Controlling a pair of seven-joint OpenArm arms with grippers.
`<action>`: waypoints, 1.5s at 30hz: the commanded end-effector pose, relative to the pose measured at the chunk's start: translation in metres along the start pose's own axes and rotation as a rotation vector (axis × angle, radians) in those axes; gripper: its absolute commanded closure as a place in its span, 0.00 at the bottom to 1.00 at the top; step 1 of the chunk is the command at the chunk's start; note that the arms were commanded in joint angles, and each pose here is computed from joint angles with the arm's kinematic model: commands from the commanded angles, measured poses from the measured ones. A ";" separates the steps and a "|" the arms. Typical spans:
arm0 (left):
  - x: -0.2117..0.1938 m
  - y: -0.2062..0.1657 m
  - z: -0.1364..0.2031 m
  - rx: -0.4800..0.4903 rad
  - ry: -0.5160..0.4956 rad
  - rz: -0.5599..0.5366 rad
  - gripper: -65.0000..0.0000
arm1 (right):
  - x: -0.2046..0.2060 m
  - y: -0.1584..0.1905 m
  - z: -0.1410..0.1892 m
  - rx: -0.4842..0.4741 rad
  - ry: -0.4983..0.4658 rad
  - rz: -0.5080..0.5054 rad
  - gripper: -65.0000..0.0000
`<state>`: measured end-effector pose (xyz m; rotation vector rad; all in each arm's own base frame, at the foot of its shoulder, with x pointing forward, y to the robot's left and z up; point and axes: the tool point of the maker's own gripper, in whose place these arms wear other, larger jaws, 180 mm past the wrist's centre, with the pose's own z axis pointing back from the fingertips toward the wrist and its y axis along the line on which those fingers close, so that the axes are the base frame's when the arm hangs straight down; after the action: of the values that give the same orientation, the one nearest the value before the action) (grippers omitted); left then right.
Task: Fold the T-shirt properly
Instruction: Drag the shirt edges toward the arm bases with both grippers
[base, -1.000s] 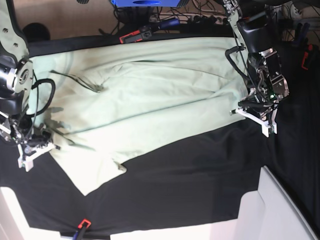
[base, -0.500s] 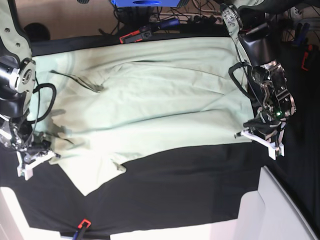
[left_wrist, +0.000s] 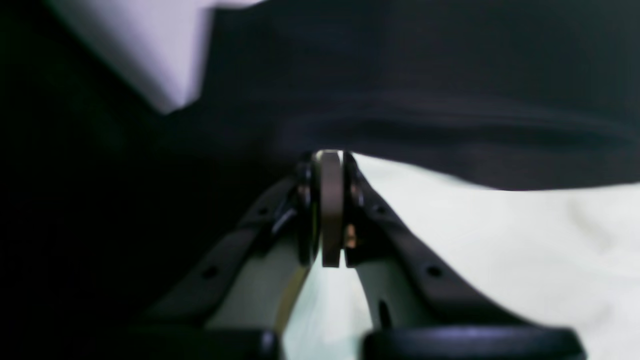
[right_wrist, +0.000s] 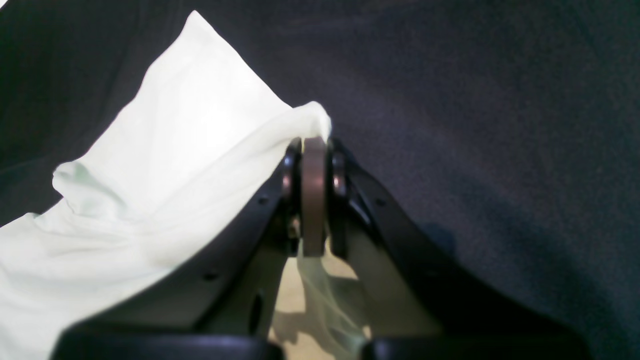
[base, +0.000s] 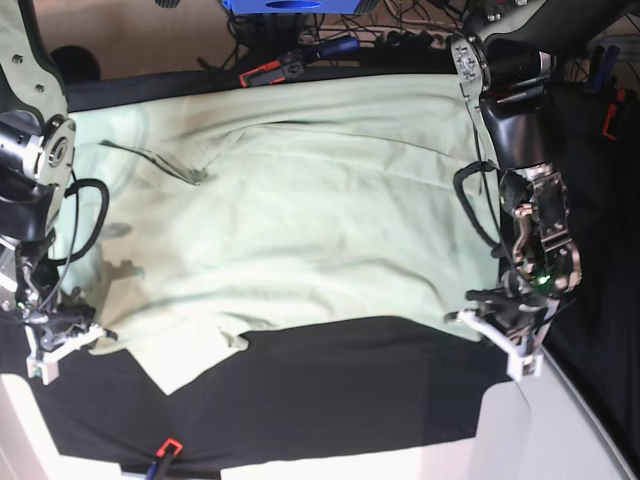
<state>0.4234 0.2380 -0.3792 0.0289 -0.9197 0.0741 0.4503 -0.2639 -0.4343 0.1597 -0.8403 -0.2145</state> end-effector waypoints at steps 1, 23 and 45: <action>0.029 0.003 0.002 0.007 -0.069 -0.011 1.00 | 0.037 -0.001 0.004 0.002 -0.089 0.003 1.00; 0.025 0.006 0.024 0.025 -0.108 -0.049 1.00 | 0.047 -0.020 0.013 -0.007 -0.173 -0.077 1.00; 0.008 0.007 0.068 0.049 -0.153 -0.122 1.00 | 0.028 -0.043 0.032 -0.035 -0.150 -0.066 1.00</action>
<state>0.3647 0.2390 -0.3497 0.1245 -1.0079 -0.0155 0.4262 -0.3021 -0.4244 0.1541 -0.9128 -0.3034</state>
